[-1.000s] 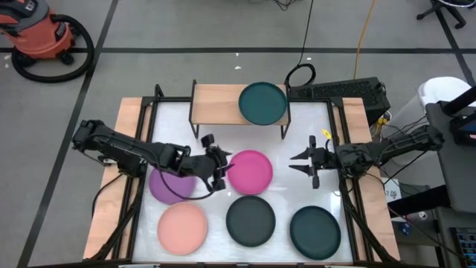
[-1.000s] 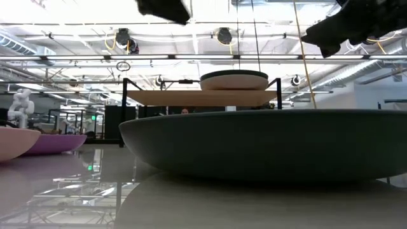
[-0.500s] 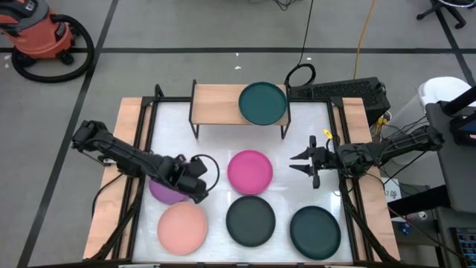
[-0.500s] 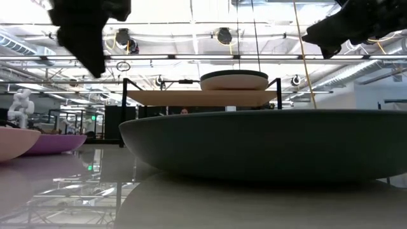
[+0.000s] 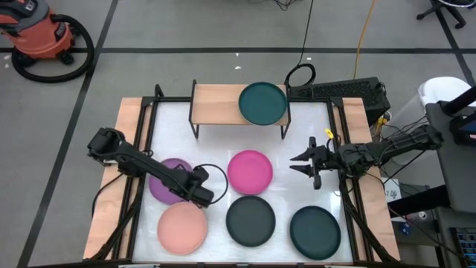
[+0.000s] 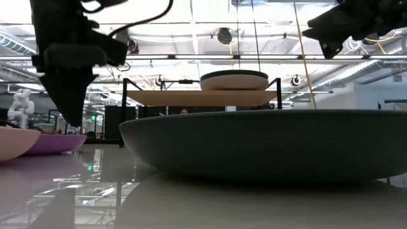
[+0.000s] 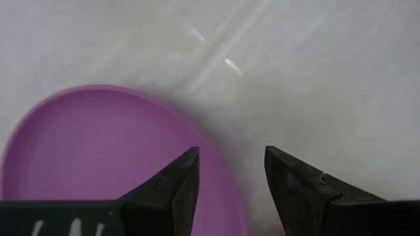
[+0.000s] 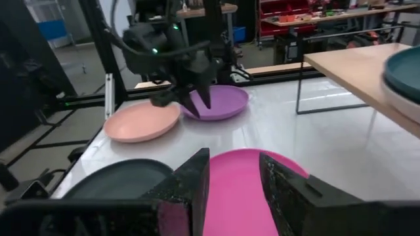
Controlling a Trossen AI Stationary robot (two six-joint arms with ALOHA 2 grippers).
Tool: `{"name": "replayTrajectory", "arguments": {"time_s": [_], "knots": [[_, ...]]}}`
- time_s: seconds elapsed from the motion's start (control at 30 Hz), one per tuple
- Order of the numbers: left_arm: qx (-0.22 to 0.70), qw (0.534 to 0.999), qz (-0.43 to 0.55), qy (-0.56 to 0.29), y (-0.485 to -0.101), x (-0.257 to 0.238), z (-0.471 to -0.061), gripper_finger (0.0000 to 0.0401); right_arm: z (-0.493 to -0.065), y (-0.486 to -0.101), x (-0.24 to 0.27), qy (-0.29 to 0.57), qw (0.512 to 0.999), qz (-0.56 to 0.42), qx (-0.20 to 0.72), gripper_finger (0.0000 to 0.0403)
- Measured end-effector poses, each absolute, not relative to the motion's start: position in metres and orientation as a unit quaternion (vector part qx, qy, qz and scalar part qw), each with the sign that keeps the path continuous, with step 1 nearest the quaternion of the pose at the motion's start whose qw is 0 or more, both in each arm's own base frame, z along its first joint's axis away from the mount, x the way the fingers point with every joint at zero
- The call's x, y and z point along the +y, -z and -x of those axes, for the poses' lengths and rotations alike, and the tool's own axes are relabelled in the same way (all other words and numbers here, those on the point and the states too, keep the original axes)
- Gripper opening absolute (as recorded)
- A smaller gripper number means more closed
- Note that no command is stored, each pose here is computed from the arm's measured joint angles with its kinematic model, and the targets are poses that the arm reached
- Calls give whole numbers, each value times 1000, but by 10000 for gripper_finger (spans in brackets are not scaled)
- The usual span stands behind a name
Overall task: Place and stack plates onto a shelf
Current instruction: Stack the purple plate on top of the dark green plate on the shelf
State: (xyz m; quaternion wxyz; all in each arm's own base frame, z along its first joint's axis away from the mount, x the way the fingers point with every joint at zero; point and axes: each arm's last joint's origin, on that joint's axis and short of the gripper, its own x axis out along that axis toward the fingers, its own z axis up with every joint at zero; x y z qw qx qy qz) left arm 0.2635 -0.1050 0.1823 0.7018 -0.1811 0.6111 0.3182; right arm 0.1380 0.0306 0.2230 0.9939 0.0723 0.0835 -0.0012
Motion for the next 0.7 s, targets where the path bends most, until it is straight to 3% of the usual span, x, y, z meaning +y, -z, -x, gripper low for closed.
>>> {"name": "replayTrajectory", "arguments": {"time_s": [0.27, 0.7], "knots": [[639, 661, 167, -355, -162, -100, -267, 177, -136, -224, 40, -32, 992, -85, 83, 114], [663, 641, 137, -362, -138, -102, -273, 174, -132, -224, 52, -73, 989, -96, 88, 114]]}}
